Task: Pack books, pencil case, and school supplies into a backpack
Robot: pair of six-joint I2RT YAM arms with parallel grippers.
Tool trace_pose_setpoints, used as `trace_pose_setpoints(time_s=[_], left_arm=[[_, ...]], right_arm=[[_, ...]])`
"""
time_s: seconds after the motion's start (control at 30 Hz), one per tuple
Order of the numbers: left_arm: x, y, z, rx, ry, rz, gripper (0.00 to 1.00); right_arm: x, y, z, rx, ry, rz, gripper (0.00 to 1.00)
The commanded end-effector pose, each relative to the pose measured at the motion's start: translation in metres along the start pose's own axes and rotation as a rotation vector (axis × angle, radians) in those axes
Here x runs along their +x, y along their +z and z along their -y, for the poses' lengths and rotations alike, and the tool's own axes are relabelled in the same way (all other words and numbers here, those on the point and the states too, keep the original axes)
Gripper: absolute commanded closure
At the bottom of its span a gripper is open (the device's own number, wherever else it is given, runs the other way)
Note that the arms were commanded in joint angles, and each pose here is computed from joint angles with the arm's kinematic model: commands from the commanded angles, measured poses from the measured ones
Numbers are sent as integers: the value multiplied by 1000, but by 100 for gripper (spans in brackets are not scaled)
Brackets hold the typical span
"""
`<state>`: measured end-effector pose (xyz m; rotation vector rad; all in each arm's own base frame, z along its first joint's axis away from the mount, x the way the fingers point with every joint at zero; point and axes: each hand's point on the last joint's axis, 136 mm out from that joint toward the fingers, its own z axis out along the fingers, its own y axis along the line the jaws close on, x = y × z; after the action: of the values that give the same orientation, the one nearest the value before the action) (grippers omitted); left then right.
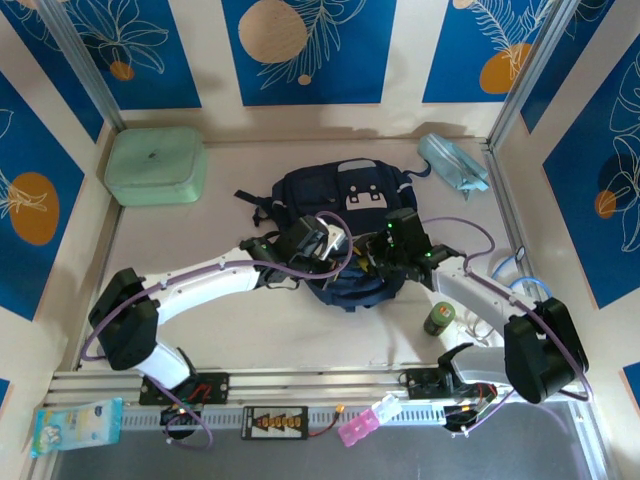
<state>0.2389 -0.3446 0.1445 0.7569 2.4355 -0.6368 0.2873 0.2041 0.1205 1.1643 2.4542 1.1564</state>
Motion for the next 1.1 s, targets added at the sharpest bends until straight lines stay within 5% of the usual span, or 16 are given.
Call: trace_pose_setpoints(time_s=[0.0, 0.47, 0.83, 1.07], left_arm=[[-7, -3, -5, -48, 28, 15, 100], [30, -21, -108, -207, -82, -53, 100], [-37, -13, -181, -268, -28, 62, 100], [-51, 2, -208, -260, -2, 44, 100]], right_arm=[[-8, -7, -15, -16, -27, 56, 80], [-13, -37, -26, -56, -109, 39, 92], [-2, -33, -37, -72, -169, -49, 93], [-1, -32, -41, -94, -182, -77, 93]])
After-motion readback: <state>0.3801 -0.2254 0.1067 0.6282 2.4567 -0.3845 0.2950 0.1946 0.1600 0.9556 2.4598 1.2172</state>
